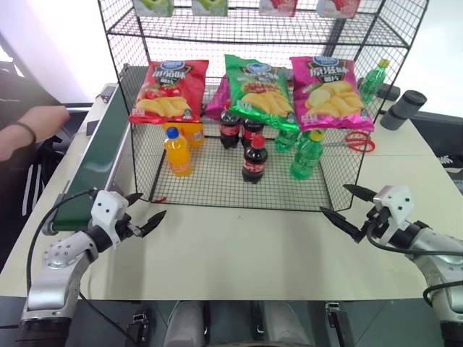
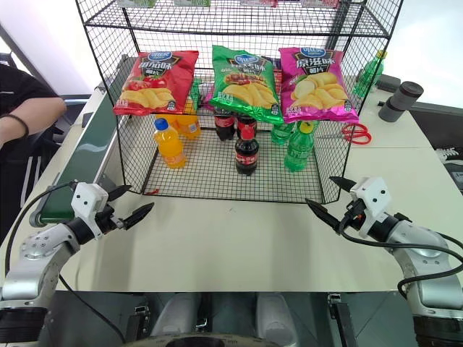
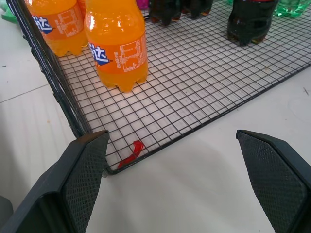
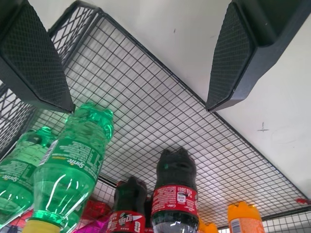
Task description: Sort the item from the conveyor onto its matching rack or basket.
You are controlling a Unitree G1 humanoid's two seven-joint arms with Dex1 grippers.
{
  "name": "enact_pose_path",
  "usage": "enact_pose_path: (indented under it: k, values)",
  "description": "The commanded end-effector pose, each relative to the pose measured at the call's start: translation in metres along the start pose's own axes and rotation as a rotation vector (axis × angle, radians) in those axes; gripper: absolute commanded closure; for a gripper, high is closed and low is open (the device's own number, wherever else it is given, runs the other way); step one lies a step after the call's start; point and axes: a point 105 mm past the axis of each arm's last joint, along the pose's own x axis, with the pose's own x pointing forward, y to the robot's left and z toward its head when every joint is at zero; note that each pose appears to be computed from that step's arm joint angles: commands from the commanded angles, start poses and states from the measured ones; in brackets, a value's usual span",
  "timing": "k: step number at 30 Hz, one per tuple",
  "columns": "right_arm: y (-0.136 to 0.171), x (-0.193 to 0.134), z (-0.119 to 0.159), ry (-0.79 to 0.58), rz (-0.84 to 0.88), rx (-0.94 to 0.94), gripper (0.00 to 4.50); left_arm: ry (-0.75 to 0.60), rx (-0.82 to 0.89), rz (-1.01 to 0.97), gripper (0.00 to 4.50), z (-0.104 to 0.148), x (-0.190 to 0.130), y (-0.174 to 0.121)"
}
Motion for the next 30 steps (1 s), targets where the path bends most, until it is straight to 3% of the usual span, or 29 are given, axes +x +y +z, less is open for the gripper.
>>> enact_pose_path:
  k: [1,13,30]
  values:
    - [-0.002,0.000,0.011,-0.036,0.003,-0.031,0.03,-0.035,0.034,0.026,0.00,0.010,-0.006,0.000]
    - [0.009,0.005,0.020,-0.036,0.038,-0.029,0.03,-0.036,0.034,0.043,0.00,0.010,-0.013,-0.003]
    - [0.020,0.022,0.055,-0.045,0.040,-0.031,0.03,-0.039,0.036,0.029,0.00,0.013,-0.010,-0.003]
